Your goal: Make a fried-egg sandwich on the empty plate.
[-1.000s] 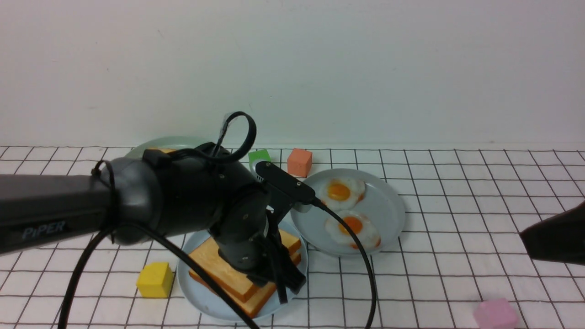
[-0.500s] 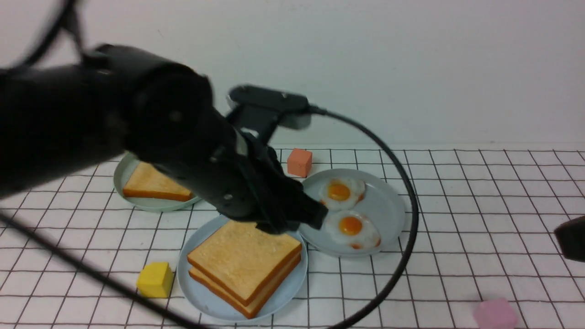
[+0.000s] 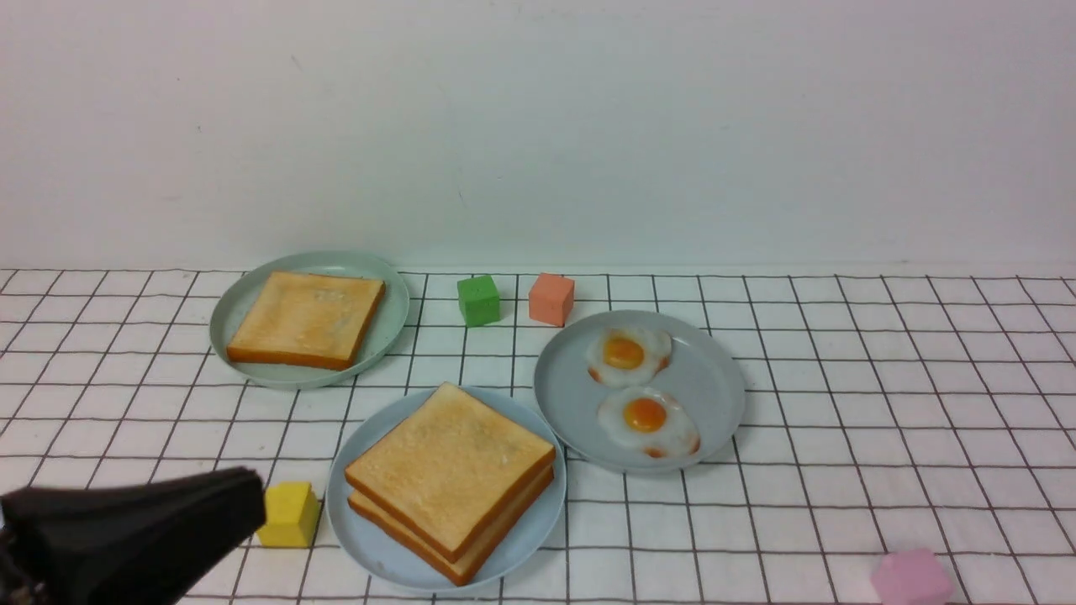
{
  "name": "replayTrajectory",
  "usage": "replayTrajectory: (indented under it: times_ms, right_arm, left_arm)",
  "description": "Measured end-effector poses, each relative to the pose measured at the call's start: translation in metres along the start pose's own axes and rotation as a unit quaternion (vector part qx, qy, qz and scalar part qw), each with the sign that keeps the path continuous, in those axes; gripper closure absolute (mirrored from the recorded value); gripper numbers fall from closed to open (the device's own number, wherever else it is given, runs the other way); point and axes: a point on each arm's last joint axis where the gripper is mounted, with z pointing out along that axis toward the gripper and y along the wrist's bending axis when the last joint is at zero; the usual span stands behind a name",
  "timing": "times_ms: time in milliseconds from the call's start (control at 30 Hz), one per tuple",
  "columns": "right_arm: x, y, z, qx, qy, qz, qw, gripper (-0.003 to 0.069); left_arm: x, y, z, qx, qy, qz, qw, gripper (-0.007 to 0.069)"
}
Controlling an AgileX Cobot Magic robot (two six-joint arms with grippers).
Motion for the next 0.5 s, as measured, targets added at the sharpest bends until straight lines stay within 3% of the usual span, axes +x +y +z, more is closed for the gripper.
replayTrajectory:
  times_ms: [200,500]
  right_arm:
    - [0.031,-0.009,0.003,0.013,-0.05,0.043,0.998,0.0604]
    - [0.031,-0.014,0.041,0.005,-0.179,0.042,0.983,0.0613]
  left_arm:
    - [0.039,0.012,-0.025,0.004,-0.094,-0.003,0.996,0.0638]
    - [0.069,0.02,-0.024,-0.001,-0.066,-0.004,0.998,0.0638]
